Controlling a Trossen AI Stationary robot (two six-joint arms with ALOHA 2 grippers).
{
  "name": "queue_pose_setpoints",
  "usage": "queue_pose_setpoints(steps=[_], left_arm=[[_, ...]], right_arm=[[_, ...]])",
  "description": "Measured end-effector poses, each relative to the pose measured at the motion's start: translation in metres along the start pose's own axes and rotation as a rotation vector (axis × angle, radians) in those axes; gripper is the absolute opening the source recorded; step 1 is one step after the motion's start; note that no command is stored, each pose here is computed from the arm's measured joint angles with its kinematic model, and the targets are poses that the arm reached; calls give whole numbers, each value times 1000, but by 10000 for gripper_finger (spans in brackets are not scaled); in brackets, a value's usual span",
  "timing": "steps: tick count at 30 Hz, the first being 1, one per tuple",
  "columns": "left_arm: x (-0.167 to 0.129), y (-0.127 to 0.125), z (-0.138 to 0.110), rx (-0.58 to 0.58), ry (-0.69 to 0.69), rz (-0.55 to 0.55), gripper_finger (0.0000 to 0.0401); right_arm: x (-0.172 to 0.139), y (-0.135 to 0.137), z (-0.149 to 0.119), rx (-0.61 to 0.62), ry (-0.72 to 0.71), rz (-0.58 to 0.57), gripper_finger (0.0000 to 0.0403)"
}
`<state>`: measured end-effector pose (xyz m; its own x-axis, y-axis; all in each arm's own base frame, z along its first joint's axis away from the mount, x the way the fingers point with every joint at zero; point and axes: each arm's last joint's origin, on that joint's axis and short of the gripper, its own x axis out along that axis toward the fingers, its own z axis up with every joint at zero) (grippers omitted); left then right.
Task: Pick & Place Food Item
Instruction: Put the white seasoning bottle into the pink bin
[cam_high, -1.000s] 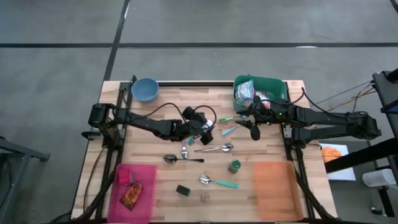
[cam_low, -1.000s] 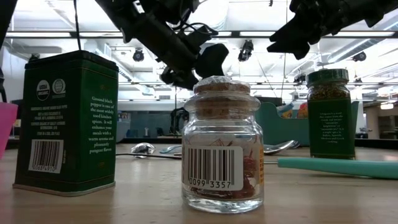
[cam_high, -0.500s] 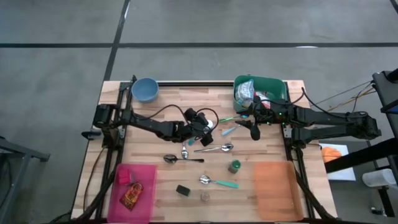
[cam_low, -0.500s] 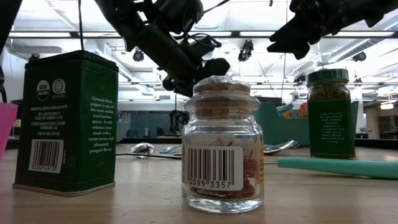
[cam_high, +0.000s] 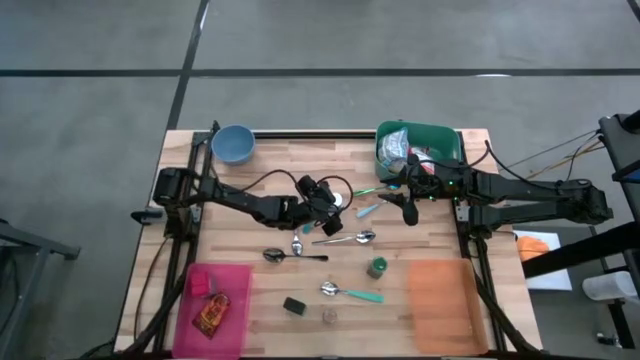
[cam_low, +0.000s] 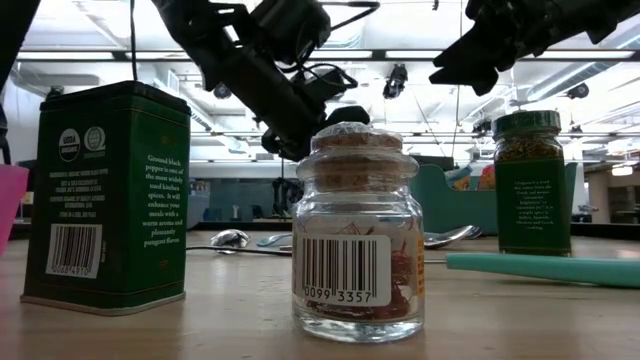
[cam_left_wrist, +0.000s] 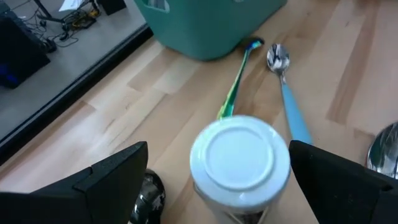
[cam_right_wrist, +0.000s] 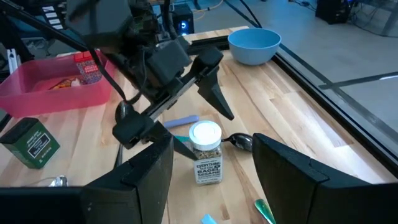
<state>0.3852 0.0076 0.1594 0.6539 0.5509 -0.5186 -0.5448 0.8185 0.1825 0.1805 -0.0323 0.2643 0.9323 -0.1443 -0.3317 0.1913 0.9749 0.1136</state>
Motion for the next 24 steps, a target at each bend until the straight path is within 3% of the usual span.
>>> queue_pose_setpoints(steps=[10,24], left_arm=[[0,0,2,-2,-12,-1,373],[0,0,3,8,-22,-2,203]], right_arm=[[0,0,0,0,0,0,214],[0,0,0,0,0,0,214]])
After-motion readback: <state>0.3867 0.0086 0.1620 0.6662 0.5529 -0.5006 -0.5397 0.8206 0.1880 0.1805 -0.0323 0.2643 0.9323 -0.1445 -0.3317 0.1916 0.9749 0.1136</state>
